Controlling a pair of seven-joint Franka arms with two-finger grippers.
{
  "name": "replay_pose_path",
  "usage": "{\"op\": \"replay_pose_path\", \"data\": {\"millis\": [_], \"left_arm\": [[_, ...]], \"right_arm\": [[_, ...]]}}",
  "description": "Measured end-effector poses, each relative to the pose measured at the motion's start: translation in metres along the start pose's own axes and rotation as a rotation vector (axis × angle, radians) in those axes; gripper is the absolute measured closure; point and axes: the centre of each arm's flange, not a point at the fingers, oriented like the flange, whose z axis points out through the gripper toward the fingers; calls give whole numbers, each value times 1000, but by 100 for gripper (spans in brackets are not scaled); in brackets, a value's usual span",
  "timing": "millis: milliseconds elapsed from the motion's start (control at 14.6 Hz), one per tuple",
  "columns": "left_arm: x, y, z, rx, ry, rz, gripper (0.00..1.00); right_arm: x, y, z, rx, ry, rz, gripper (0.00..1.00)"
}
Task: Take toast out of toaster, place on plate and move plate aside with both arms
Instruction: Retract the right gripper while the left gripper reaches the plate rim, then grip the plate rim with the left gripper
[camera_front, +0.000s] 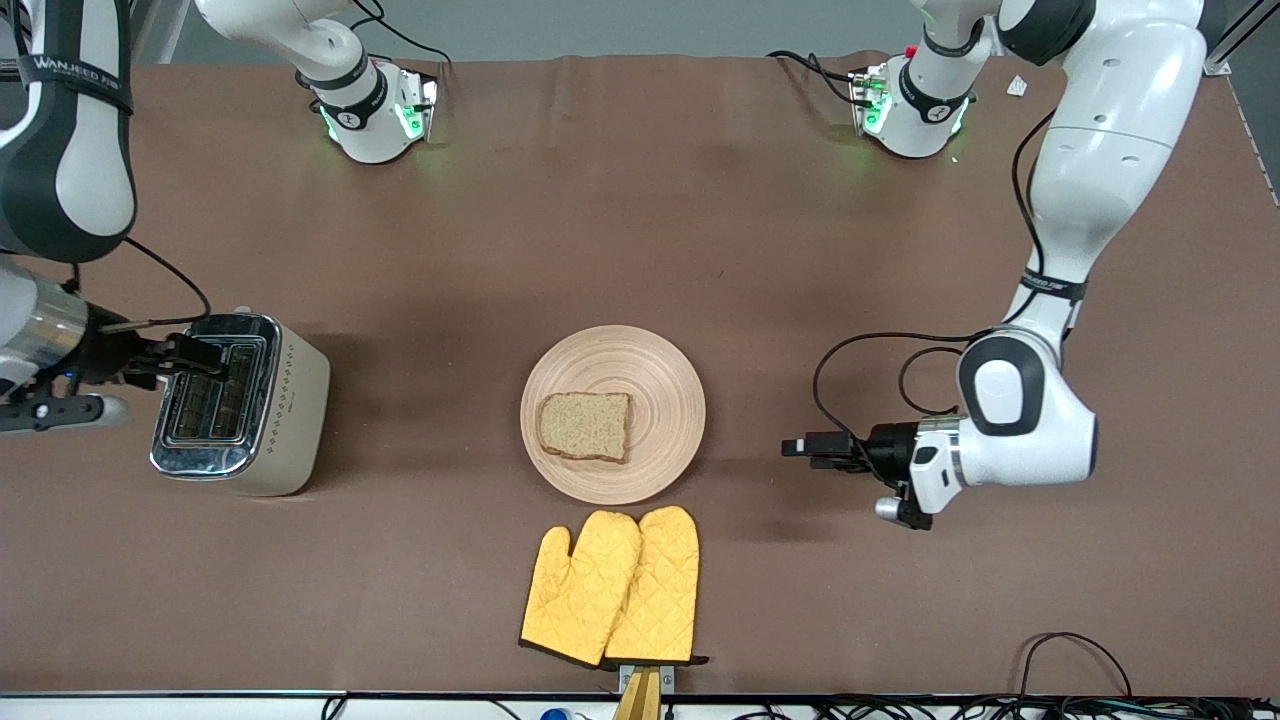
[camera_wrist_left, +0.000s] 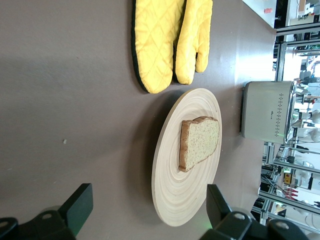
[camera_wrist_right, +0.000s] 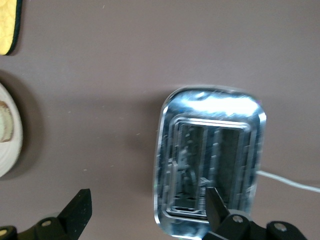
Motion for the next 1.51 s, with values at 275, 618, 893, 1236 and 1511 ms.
{"op": "replay_pose_path", "data": {"millis": [275,618,893,1236,1511], "left_arm": [[-10,-6,53,-54,-30,12,9],[-26,-21,110,-125,-57,44,34],[-33,-22,135,-117,-76,56,41],[-40,-16,159,-90,-78,67,64],[-43,-16,166,-83,-80,66,86]], "right_arm": [[-6,2,-66,-62,-9,-31,0],[-23,0,-113,-53,-11,-50,0],[-32,0,-120,-54,-35,-109,0],[-43,-1,-138,-59,-13,-125,0],[-45,6,-135,-54,-23,-115,0]]}}
